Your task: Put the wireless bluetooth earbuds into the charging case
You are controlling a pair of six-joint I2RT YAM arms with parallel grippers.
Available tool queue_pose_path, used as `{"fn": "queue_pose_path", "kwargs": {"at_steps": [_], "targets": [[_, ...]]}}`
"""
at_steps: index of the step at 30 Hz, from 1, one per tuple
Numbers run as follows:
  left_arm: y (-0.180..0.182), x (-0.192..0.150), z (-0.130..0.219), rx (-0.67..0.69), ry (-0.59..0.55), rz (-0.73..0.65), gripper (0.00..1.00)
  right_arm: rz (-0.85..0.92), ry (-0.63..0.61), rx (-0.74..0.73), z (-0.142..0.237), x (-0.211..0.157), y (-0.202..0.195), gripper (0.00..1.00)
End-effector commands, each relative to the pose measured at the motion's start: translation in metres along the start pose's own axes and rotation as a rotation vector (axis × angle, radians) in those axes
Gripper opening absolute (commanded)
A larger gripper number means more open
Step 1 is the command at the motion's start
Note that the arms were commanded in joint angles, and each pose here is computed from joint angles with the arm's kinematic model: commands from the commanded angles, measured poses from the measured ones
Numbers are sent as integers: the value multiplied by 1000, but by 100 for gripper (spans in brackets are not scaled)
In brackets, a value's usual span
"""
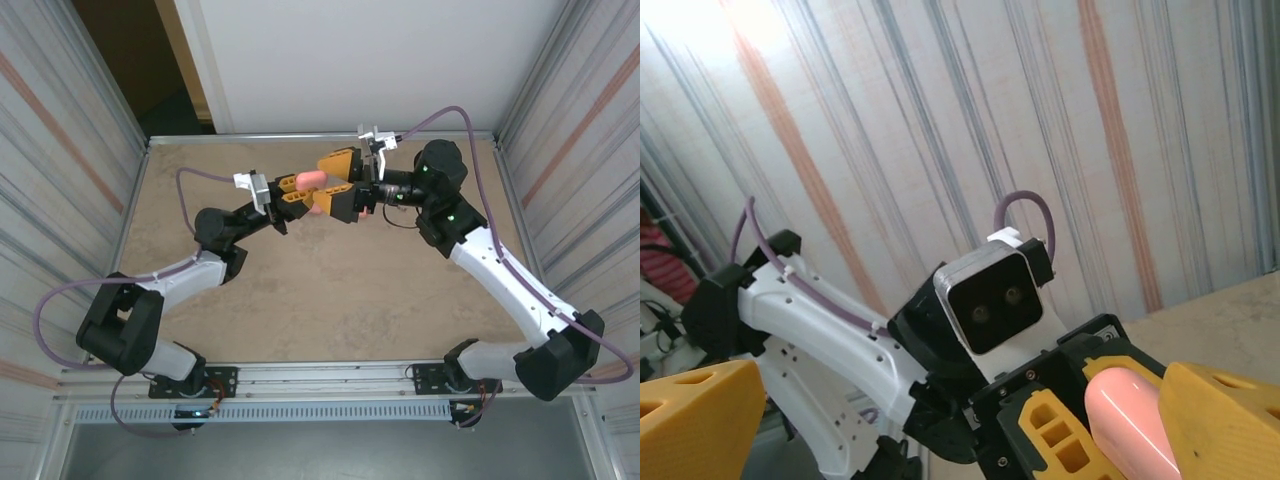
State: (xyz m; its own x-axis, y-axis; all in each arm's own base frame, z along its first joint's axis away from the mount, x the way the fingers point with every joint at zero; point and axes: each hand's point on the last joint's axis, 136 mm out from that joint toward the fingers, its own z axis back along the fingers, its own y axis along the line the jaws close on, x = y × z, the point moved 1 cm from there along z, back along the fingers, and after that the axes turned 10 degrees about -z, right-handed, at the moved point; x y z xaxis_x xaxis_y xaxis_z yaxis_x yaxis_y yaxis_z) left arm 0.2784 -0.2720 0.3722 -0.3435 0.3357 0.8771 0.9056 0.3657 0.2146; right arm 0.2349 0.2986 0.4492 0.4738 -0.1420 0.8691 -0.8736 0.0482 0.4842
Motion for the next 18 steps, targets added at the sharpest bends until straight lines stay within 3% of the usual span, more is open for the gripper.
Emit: {"fn": "queue_pose_path", "kwargs": {"at_steps": [1, 9, 14, 18], "targets": [[2, 18, -4, 6, -48, -31, 0, 63, -33, -69, 10, 2, 1, 100], [19, 4, -5, 100, 52, 25, 0, 128, -166, -438, 59, 0, -41, 99], [36, -4, 0, 208, 127, 98, 0, 97, -248, -664, 104, -7, -73, 99], [29, -17, 7, 224, 235, 194, 0, 31, -284, -793, 135, -17, -94, 99]]}}
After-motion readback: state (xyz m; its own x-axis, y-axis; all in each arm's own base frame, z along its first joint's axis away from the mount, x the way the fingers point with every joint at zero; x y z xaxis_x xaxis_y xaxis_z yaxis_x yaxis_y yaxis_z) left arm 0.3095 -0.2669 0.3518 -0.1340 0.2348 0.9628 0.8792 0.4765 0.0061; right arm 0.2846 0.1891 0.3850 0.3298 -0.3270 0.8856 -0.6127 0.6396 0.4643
